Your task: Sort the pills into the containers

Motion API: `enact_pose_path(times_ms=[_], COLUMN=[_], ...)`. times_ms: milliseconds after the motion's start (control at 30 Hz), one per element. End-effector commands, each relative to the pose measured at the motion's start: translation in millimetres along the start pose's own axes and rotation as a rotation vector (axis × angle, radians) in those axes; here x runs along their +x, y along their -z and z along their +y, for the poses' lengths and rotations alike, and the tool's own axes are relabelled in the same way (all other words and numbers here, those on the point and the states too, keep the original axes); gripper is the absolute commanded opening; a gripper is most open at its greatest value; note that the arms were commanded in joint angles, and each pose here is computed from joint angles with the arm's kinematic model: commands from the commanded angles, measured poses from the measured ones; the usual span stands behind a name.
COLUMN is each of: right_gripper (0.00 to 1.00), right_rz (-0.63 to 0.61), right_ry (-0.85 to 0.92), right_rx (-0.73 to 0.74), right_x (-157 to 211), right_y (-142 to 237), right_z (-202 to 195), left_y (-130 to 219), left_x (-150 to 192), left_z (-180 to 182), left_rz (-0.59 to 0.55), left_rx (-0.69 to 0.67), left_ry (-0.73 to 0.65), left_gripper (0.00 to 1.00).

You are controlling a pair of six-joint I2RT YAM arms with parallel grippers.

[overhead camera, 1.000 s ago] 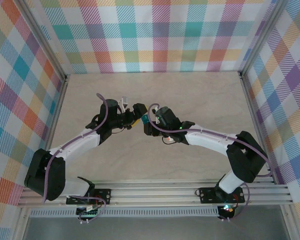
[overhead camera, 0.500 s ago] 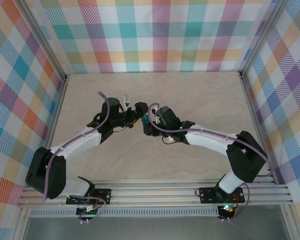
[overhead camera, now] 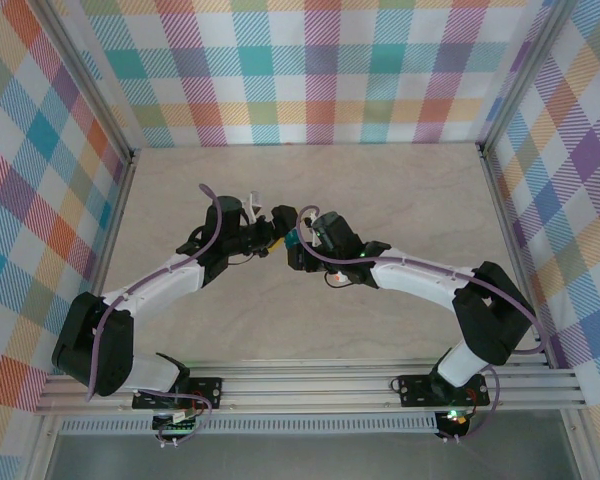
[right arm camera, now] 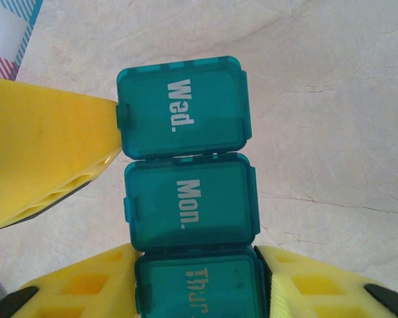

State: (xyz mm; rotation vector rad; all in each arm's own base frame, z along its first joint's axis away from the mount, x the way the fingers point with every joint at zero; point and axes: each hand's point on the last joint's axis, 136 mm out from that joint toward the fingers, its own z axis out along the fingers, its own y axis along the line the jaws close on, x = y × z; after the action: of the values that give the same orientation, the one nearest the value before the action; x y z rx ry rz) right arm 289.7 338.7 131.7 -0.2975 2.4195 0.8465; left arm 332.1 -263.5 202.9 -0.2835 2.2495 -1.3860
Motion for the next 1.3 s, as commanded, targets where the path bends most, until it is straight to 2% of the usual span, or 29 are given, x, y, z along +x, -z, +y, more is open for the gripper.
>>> enact_pose_path(times_ms=[0,600,933,1267], right_gripper=[0.44,0.43,0.44,0.46], right_rz=[-0.009,0.001,0.052,0.205], right_ry=[-0.002,-0.006,0.036,0.185], right_rx=[-0.036,-0.021,-0.019,0.010], right_x=[-1.6,2.1,15.6,35.0], right_y=[-3.2,-8.3,-11.1,-33.6], right_z=[5.6,0.8,-3.1,-7.6], left_y=[-2.9,4.4,27.4,59.2], left_x=[-3.9,-2.3,-38.6,-75.9], left_z=[-24.7,-63.0,-12.9,46.7], left_rz=[-0.005,-0.019,-0.189,-0.297], left_rx=[0.054,0.123,-0.143,-0.291], left_ry=[-0.042,-0.062,-0.034,0.071], left_gripper=[1.00,1.00,1.00,1.00])
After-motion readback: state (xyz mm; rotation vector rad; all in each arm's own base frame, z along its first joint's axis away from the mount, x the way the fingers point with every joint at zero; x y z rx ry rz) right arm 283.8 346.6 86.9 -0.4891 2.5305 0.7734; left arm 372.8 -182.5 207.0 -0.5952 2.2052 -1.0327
